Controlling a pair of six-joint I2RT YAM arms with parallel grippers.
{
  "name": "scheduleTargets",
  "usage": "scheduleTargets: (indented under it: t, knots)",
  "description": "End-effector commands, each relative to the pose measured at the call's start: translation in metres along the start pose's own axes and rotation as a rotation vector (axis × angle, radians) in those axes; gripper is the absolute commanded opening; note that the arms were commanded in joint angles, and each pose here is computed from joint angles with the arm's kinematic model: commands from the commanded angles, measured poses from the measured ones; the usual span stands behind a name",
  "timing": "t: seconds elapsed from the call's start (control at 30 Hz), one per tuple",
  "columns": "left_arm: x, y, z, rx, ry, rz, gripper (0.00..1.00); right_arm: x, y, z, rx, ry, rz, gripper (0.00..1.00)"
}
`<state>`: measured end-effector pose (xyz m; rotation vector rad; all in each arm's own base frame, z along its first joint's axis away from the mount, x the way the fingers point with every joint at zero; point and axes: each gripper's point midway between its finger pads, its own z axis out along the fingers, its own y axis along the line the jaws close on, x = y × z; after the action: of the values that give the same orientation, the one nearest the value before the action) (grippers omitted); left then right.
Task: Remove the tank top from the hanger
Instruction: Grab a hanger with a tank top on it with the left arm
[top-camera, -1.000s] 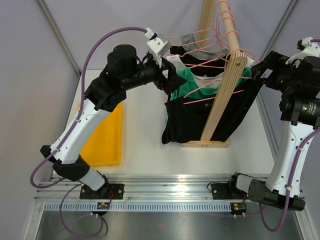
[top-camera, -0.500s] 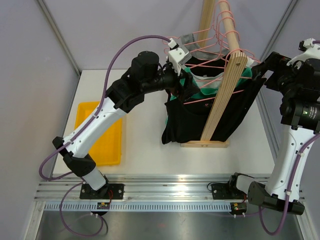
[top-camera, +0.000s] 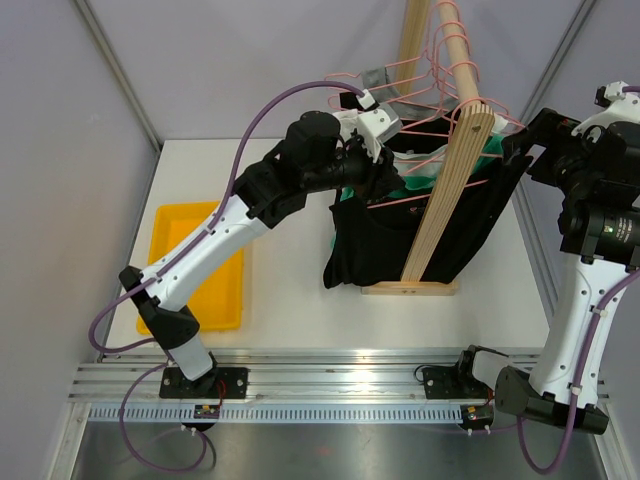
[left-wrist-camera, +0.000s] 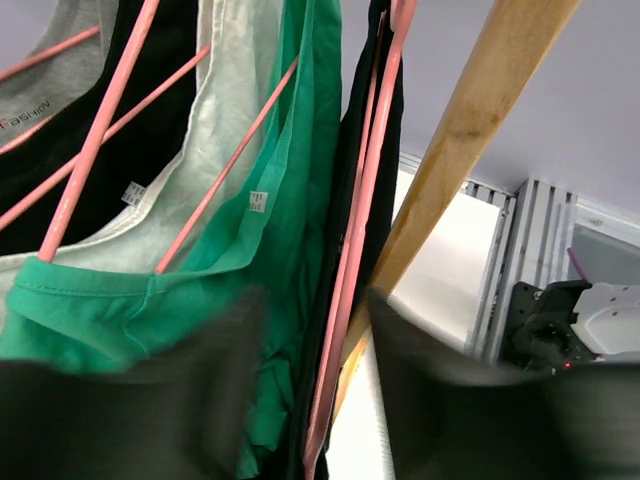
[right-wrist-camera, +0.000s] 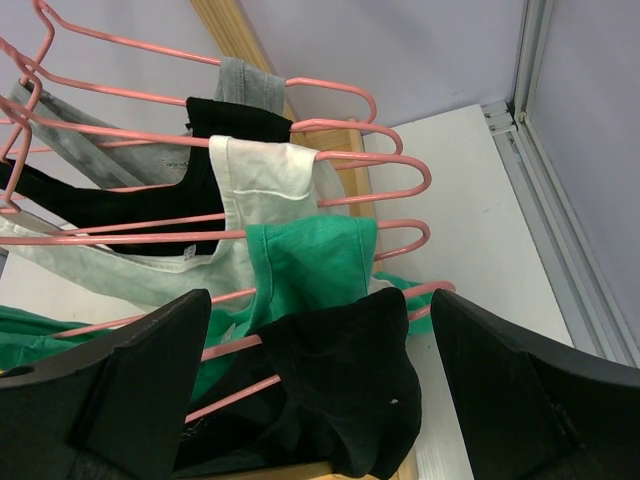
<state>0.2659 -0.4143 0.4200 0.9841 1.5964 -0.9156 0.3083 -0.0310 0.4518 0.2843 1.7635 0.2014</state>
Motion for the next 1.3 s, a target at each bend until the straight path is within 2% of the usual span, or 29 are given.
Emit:
scheduleTargets:
  t: [0.0, 0.13, 0.27, 0.4, 0.47, 0.63, 1.0, 1.27]
  knots:
    - [-0.019, -0.003, 0.001, 0.005, -0.056, 0.027, 0.30, -0.013, 0.004, -0.005, -0.006, -0.059, -0.032, 1.00]
    - [-0.018, -0.006, 0.005, 0.023, -0.052, 0.021, 0.18, -0.013, 0.003, -0.006, -0.004, -0.060, -0.030, 0.99]
    - [-0.019, -0.008, 0.007, 0.034, -0.058, 0.020, 0.00, -0.012, 0.002, -0.008, 0.003, -0.063, -0.033, 0.99]
    - [-0.029, -0.008, 0.001, -0.019, -0.093, 0.034, 0.00, -0.010, 0.001, -0.009, 0.009, -0.063, -0.034, 0.99]
    - [-0.047, -0.005, -0.011, -0.067, -0.153, 0.047, 0.00, -0.010, 0.000, -0.010, 0.012, -0.064, -0.036, 0.99]
    - [-0.071, -0.008, -0.030, -0.078, -0.223, 0.066, 0.00, -0.007, -0.001, -0.009, 0.014, -0.058, -0.036, 0.99]
    - [-0.077, -0.017, -0.052, -0.060, -0.268, 0.068, 0.00, -0.006, 0.002, -0.008, 0.003, -0.054, -0.030, 0.99]
    - [-0.063, -0.021, -0.093, -0.098, -0.293, 0.073, 0.00, -0.008, 0.003, -0.008, -0.001, -0.058, -0.030, 0.99]
